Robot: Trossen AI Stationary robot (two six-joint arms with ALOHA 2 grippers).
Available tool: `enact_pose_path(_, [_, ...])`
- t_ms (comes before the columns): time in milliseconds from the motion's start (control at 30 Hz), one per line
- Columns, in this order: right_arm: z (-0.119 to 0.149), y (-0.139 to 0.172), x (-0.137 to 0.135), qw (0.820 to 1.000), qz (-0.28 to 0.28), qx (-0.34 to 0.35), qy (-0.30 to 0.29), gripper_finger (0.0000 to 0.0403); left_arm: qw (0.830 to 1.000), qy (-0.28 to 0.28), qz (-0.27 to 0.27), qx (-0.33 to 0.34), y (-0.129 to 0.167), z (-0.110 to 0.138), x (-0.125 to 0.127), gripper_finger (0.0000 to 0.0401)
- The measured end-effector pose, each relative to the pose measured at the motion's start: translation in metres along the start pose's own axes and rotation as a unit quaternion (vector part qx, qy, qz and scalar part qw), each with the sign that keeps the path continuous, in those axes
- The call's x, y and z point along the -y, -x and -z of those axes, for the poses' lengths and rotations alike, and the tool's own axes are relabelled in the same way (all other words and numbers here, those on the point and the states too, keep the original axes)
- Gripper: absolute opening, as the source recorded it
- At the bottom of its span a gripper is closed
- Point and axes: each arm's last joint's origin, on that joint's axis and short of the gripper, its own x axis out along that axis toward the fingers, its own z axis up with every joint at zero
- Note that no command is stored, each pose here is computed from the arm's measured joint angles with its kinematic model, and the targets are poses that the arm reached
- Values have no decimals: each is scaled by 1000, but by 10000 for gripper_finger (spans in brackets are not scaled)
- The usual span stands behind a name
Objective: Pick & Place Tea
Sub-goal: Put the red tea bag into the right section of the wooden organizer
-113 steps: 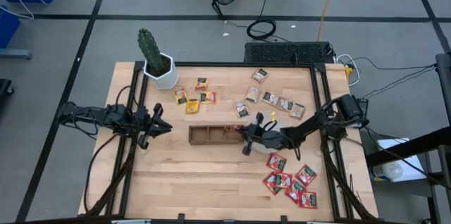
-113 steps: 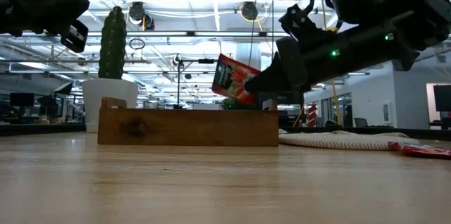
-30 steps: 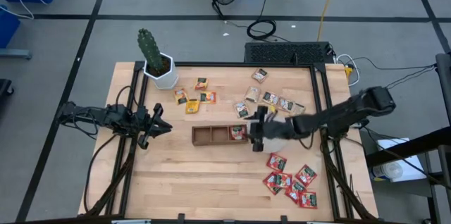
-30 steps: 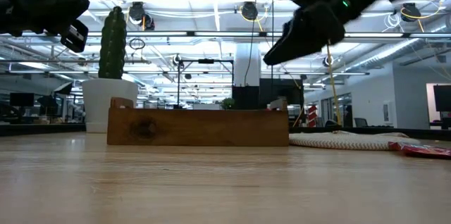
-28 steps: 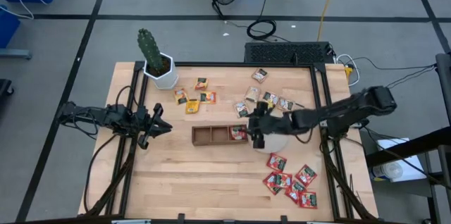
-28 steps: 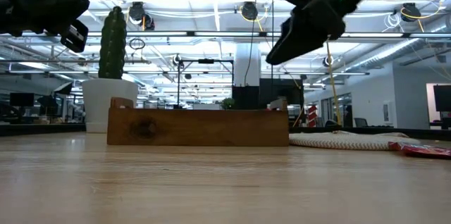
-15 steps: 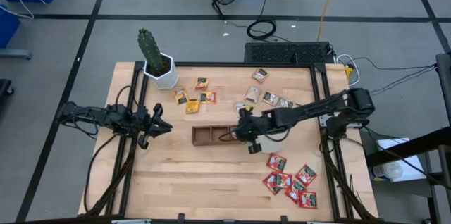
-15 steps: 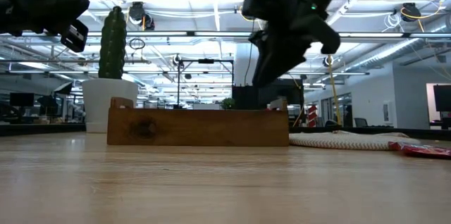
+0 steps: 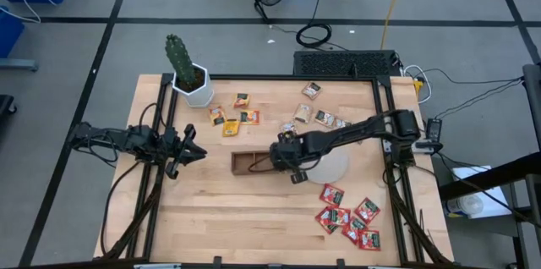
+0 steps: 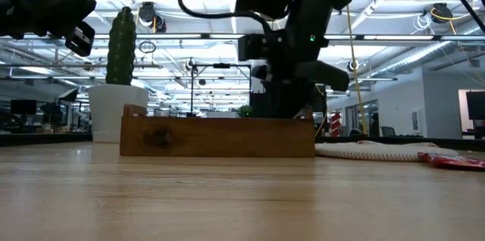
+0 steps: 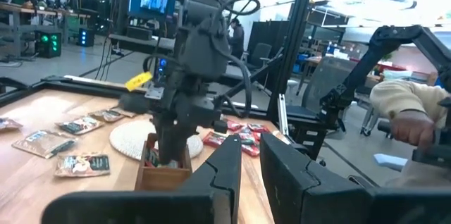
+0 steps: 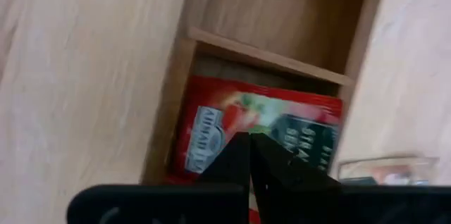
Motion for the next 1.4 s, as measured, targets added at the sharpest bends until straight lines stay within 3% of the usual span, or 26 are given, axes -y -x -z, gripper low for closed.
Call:
enact_pose_path(267, [1, -1, -3, 1000, -16, -7, -16, 0, 1000, 0, 0, 0, 0, 0, 0, 58])
enact_pose_path(600, [-2, 8, -7, 996, -75, -15, -37, 0, 1000, 0, 0, 0, 0, 0, 0, 58])
enact_pose_path(1000, [0, -20, -8, 996, -73, -45, -36, 0, 1000, 0, 0, 0, 0, 0, 0, 58])
enact_pose_path(1267, [-3, -17, -14, 996, 71, -58, -12, 0, 1000, 0, 0, 0, 0, 0, 0, 58])
enact_pose_path(1400, [-3, -16, -20, 992, 106, -66, 2, 0, 1000, 0, 0, 0, 0, 0, 0, 58])
